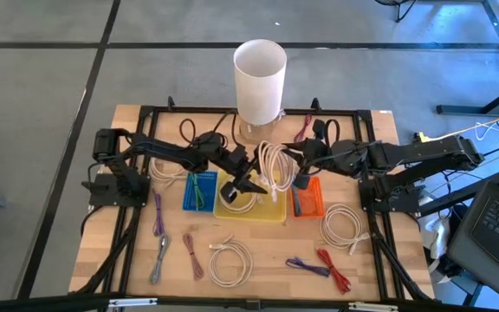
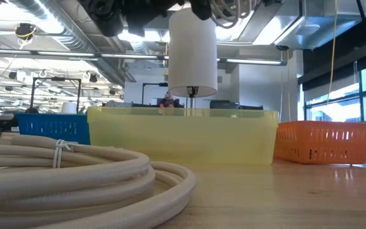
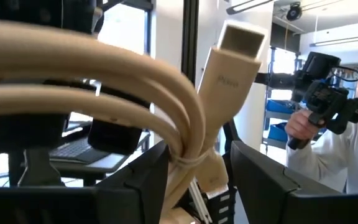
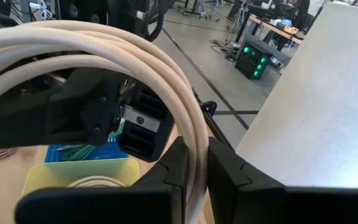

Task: Pick & Place USB Port
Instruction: Put the light brown HDMI cable into the yellow bin

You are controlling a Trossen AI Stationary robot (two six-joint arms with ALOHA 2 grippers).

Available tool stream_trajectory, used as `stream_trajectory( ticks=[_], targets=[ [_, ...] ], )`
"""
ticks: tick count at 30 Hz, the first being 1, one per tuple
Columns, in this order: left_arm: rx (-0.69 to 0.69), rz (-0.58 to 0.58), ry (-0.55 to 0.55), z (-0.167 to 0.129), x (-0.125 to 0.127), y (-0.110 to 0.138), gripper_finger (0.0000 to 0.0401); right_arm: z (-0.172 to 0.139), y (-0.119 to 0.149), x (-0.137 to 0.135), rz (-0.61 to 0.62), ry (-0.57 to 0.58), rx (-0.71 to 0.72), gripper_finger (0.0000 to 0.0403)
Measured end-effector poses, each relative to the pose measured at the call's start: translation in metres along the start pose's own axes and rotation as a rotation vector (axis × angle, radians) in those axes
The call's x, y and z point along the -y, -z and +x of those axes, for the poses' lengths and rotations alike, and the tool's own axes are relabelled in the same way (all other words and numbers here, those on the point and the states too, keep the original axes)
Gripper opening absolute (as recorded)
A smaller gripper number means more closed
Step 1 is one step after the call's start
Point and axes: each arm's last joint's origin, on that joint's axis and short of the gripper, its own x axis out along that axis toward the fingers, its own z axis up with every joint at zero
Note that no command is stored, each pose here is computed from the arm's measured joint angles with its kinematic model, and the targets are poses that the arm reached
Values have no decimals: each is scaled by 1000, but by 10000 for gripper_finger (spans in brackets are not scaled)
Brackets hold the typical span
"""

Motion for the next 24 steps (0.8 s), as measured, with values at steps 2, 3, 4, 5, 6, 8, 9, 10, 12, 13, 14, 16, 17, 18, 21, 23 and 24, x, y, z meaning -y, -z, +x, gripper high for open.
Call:
stream_trajectory(
  ticks=[2,3,4,5,6,8,9,10,12,13,14,16,17,18,21,23,24],
  targets=[
    [6,7,1,1,0,-2,165,0,0,0,0,1,0,34],
    [9,10,2,1,-1,-3,165,0,0,0,0,1,0,34],
    [10,11,2,2,-1,-3,165,0,0,0,0,1,0,34],
    [10,12,2,2,-1,-3,165,0,0,0,0,1,0,34],
    [10,17,0,2,-1,-3,166,0,0,0,0,1,0,34],
    [13,20,-11,2,-1,-3,165,0,0,0,0,1,0,34],
    [14,24,-13,2,-1,-4,162,0,0,0,0,1,0,34],
    [14,28,-17,2,-1,-4,155,0,0,0,1,1,0,34],
    [17,32,-28,2,-2,-4,130,0,0,0,2,1,0,34],
    [17,40,-29,2,-2,-4,111,0,0,0,2,1,0,34],
    [16,47,-27,2,-2,-4,89,0,0,0,3,1,0,34],
    [13,64,-20,2,-1,-3,44,0,0,0,3,1,1,34],
    [11,73,-12,1,-2,-3,40,0,0,0,3,0,1,34],
    [10,76,-10,1,-2,-3,40,0,0,0,4,1,1,34],
    [9,77,-11,1,-2,-3,40,0,0,0,3,1,0,34],
    [8,77,-11,1,-2,-3,40,0,0,0,-2,1,0,43],
    [7,77,-11,1,-2,-3,40,0,0,0,-12,1,1,58]
  ],
)
